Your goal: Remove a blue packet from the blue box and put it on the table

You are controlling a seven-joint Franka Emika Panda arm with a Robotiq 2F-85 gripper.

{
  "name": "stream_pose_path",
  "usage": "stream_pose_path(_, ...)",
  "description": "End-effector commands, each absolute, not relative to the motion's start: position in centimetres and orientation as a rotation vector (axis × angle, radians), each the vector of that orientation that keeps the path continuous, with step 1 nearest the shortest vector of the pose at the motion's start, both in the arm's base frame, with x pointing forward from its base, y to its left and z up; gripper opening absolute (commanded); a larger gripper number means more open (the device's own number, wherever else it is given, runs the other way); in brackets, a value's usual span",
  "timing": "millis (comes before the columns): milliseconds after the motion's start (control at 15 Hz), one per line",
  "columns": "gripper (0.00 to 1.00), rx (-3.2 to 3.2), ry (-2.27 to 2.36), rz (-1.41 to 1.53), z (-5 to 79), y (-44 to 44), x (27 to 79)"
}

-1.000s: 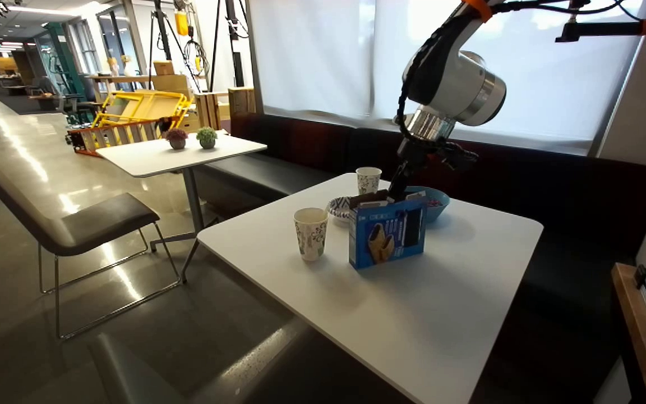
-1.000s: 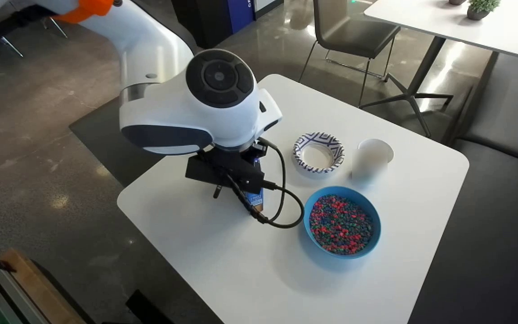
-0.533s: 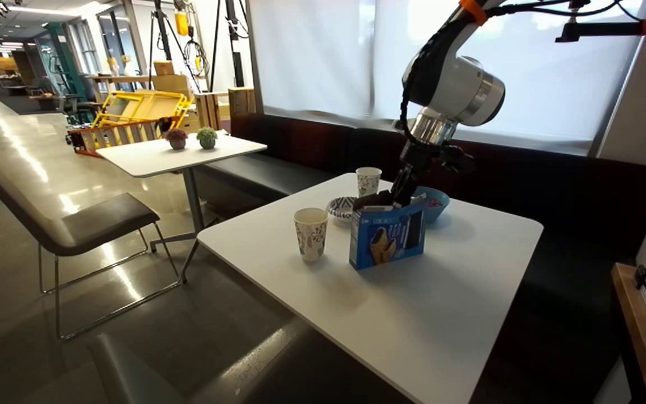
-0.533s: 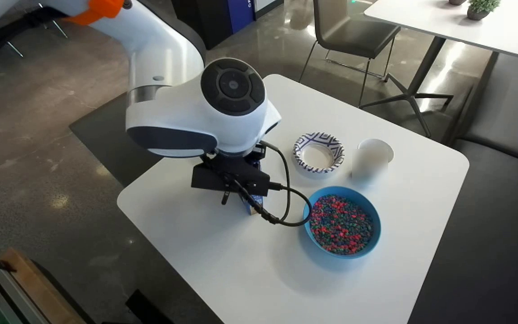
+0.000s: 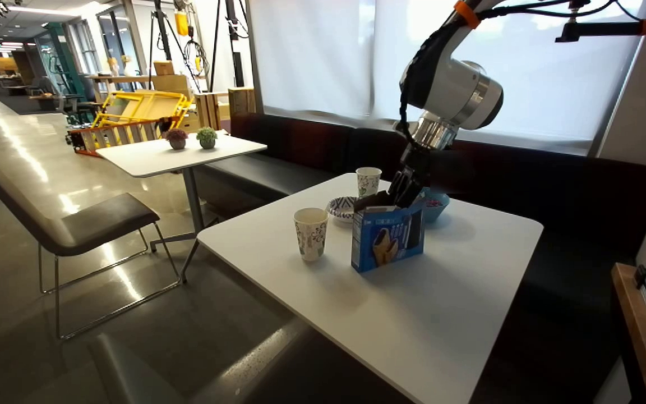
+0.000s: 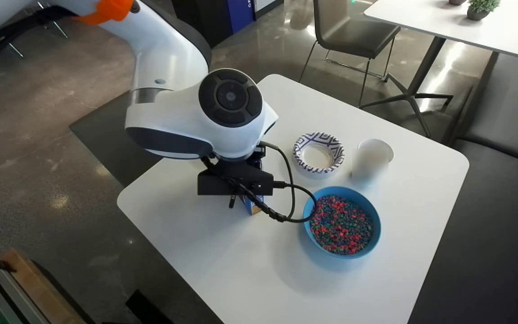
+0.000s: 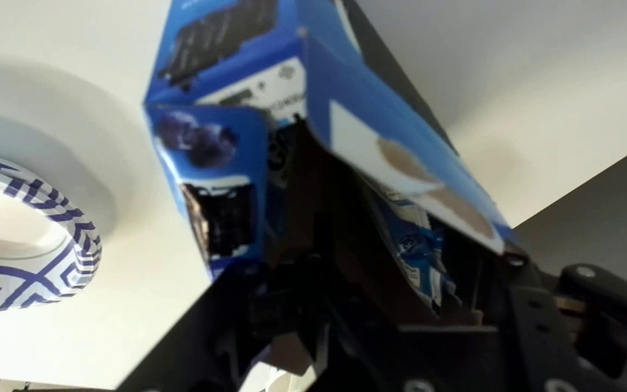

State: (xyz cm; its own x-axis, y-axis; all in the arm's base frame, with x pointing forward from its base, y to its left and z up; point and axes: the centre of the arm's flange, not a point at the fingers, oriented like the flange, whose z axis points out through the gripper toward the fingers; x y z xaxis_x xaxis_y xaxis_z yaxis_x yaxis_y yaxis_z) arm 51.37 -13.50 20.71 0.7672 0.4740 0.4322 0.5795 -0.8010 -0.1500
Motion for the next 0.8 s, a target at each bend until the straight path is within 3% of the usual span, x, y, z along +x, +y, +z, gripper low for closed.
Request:
stream_pose_path(0, 0.30, -2.665, -0.872, -0.523, 17.7, -13.0, 50.7)
stream_pose_path(200, 0.05, -2.654, -0.896, -0.504, 17.6, -12.5, 50.5)
stream_pose_path(267, 0.00, -2.655, -0.899, -0.494, 17.8, -12.4, 50.5)
stream_pose_path(733, 0.00, -2.736, -0.818, -0.510, 21.9, -13.2, 50.1)
